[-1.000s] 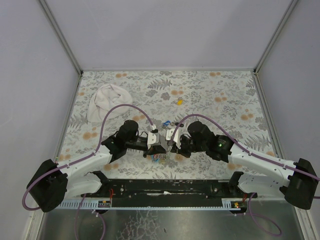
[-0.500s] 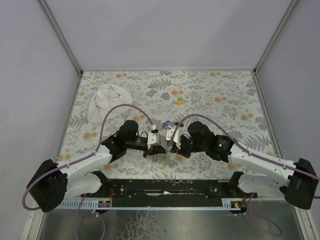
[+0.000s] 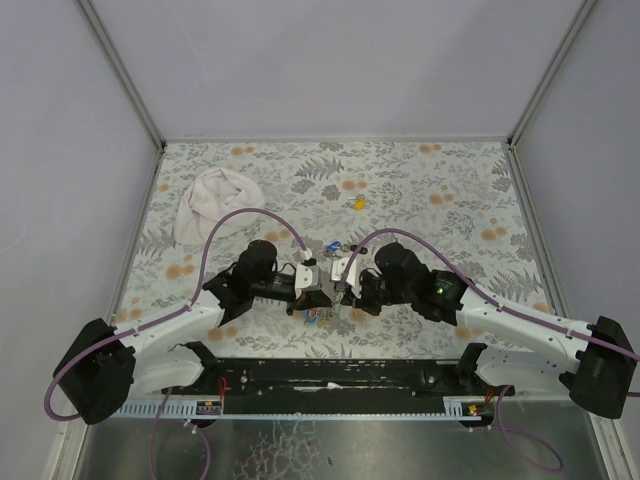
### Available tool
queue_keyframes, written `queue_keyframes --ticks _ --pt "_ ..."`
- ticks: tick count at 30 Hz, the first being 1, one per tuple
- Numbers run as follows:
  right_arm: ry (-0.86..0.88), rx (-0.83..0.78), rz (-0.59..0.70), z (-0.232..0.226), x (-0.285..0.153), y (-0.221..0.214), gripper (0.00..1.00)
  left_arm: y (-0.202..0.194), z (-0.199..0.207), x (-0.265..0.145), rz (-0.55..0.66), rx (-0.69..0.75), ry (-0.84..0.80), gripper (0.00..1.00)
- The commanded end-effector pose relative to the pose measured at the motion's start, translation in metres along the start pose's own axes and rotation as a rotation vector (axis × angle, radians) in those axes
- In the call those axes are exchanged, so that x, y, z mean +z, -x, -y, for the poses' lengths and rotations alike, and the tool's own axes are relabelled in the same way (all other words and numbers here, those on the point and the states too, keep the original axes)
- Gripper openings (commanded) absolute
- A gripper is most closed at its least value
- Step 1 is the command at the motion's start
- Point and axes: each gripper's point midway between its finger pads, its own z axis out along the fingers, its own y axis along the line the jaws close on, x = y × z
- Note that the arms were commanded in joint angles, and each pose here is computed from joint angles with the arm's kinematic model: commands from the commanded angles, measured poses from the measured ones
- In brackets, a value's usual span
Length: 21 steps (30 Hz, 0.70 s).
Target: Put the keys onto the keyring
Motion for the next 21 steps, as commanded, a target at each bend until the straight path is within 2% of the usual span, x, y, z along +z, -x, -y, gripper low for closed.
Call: queue_keyframes --ticks 1,15,21 --pt "-0.054 -0.029 0.079 0.009 -0.008 0.028 0.0 0.025 -0.01 0.0 0.059 0.069 0.032 0.0" --pt "-0.169 -0.025 0.15 0.016 -0.018 0.015 0.0 0.031 -0.027 -0.003 0.025 0.12 0.101 0.0" --pt "-0.244 -0.01 0.174 0.025 -0.017 0.006 0.0 0.032 -0.039 -0.008 -0.055 0.154 0.178 0.0"
